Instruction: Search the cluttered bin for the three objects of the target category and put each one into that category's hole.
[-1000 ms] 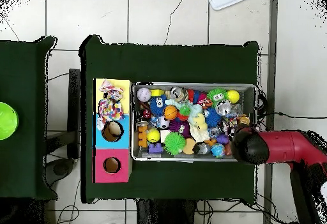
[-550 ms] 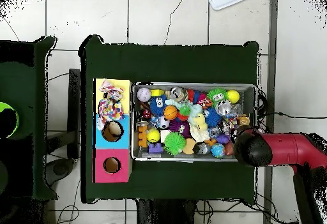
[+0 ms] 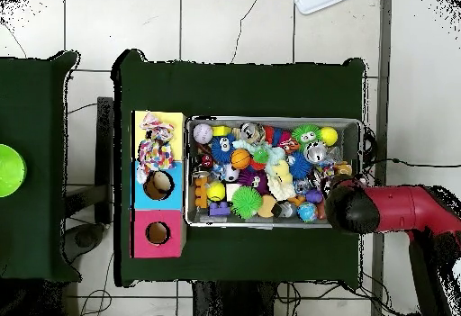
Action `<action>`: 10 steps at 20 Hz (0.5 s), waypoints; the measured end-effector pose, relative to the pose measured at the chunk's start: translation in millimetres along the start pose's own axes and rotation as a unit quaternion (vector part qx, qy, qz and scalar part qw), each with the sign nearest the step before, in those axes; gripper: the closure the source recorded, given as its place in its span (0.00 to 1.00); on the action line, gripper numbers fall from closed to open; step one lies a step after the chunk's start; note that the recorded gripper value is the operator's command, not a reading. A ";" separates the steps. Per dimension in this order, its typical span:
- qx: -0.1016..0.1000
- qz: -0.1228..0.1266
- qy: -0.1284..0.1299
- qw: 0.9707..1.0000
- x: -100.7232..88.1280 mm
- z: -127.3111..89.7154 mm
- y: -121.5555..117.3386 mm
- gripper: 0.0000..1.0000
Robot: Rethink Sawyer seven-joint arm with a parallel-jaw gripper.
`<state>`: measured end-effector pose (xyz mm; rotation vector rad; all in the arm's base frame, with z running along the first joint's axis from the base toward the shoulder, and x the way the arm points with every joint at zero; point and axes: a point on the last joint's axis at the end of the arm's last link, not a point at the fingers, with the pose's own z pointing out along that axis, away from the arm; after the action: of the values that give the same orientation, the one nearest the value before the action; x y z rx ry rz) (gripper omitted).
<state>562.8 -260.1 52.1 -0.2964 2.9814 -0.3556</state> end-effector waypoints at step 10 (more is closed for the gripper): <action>-0.002 -0.006 -0.001 1.000 -2.0 0.4 6.2 0.00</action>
<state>563.7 -253.9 50.4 -0.3142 2.9792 -0.3502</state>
